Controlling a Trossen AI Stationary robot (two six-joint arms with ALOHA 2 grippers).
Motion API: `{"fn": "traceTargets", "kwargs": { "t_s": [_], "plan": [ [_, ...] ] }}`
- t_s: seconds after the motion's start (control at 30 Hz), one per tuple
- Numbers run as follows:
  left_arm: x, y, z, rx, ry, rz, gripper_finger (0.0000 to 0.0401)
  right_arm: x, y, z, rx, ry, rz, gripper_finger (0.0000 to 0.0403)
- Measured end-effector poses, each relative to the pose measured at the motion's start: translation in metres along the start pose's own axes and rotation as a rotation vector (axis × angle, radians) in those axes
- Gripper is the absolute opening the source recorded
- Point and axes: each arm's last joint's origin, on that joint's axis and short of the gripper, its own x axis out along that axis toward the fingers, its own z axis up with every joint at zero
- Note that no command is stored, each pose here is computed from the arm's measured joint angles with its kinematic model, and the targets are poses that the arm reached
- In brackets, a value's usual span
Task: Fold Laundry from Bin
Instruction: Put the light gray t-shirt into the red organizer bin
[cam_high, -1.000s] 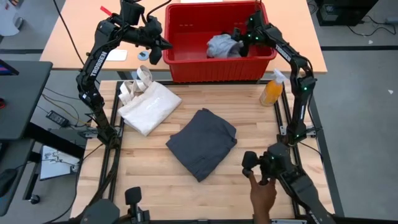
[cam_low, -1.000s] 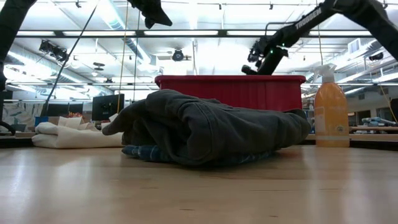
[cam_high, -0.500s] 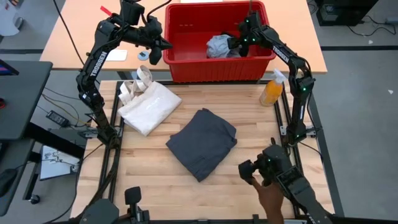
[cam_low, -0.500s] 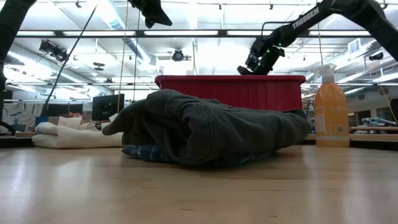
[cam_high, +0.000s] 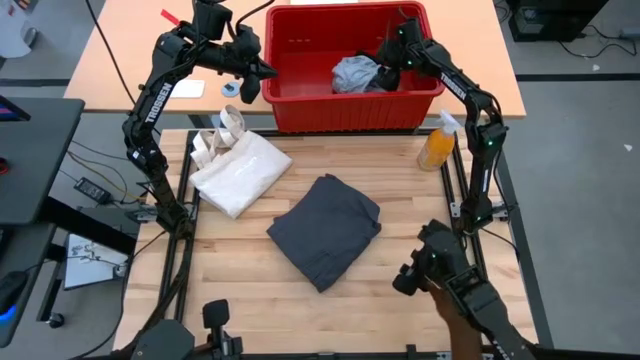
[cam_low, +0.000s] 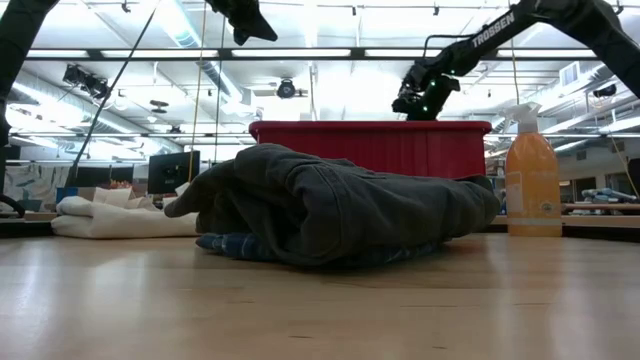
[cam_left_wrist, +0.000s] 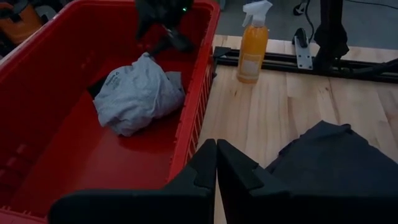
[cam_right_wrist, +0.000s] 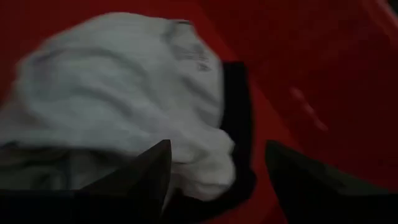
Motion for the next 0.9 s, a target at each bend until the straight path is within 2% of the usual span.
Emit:
{"fn": "traceTargets", "kwargs": {
  "t_s": [0.17,0.33,0.57,0.67,0.77,0.87,0.9],
  "plan": [
    [0.0,0.002,0.003,0.0,-0.031,0.015,0.0016,0.006,0.001,-0.004,-0.079,-0.023,0.04,0.0265],
    [0.001,0.001,0.009,-0.01,-0.07,0.025,0.0016,0.034,0.009,-0.018,-0.095,0.037,0.077,0.0259],
    [0.005,-0.005,0.012,0.001,-0.073,0.004,0.0016,0.059,0.01,-0.024,-0.119,0.088,-0.029,0.0223],
    [0.005,-0.006,0.011,-0.02,-0.065,-0.001,0.0016,0.061,0.006,-0.024,-0.187,0.123,-0.111,0.018],
    [0.005,-0.007,0.009,-0.038,-0.05,-0.008,0.0016,0.061,0.001,-0.028,-0.266,0.188,-0.17,0.0111],
    [0.005,-0.006,0.009,-0.04,-0.045,0.002,0.0016,0.061,-0.007,-0.031,-0.269,0.203,-0.221,0.0029],
    [0.005,-0.006,0.009,-0.04,-0.046,0.002,0.0016,0.061,-0.009,-0.032,-0.258,0.192,-0.217,0.0015]
  ]
}}
